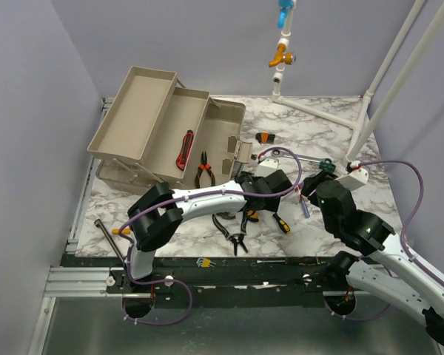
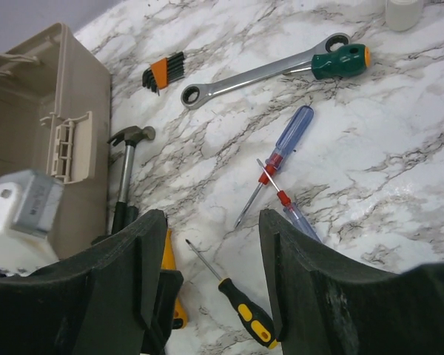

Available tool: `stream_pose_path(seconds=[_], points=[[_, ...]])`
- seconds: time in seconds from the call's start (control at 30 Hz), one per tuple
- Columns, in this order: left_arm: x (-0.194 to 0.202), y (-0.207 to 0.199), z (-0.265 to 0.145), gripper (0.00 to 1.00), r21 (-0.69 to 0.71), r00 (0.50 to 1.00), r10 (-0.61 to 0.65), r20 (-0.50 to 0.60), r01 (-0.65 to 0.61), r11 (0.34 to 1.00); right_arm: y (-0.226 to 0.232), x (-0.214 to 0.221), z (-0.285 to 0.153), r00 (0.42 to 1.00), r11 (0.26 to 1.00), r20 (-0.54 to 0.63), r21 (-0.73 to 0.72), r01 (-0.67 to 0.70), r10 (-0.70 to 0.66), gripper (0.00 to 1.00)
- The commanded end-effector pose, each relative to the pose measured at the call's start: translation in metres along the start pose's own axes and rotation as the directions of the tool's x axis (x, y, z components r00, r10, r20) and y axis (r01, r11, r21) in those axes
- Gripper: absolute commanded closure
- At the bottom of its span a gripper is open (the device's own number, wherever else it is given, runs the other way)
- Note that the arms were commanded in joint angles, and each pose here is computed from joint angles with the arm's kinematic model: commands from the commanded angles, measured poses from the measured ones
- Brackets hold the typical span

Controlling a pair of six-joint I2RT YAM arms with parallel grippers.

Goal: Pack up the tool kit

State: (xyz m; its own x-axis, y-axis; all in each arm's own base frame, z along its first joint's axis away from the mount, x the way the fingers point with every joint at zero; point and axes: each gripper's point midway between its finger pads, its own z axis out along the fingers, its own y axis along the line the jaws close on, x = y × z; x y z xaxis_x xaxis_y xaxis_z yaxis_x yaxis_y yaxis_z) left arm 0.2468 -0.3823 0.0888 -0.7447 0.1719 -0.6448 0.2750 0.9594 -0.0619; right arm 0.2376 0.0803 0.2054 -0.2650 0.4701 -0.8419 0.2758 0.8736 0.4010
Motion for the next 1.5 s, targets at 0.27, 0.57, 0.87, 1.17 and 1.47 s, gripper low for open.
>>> stream_pose_path(seconds=[0.27, 0.57, 0.87, 1.17, 1.47], points=[[0.037, 0.011, 0.039, 0.21, -0.063, 0.995, -0.045, -0.094, 0.039, 0.997, -0.011, 0.003, -0.003, 0.999, 0.999, 0.004, 0.008, -0.037, 0.037, 0.41], [0.051, 0.023, 0.063, 0.53, -0.048, 0.987, -0.071, -0.144, 0.064, 0.997, -0.010, 0.007, -0.003, 0.999, 0.999, -0.009, -0.003, -0.043, 0.043, 0.41], [0.024, 0.027, 0.043, 0.99, -0.041, 0.997, -0.021, -0.078, 0.018, 0.999, -0.008, 0.011, -0.001, 0.999, 0.999, -0.023, -0.002, -0.035, 0.035, 0.41], [-0.042, 0.015, -0.045, 1.00, 0.172, 0.997, -0.007, 0.083, -0.007, 0.985, 0.007, 0.025, 0.001, 0.996, 0.997, -0.081, -0.073, 0.030, -0.036, 0.42], [-0.101, 0.076, -0.119, 1.00, 0.232, 0.976, 0.027, 0.216, -0.078, 0.970, 0.046, 0.094, -0.007, 0.904, 0.916, -0.314, -0.362, 0.170, -0.292, 0.40]])
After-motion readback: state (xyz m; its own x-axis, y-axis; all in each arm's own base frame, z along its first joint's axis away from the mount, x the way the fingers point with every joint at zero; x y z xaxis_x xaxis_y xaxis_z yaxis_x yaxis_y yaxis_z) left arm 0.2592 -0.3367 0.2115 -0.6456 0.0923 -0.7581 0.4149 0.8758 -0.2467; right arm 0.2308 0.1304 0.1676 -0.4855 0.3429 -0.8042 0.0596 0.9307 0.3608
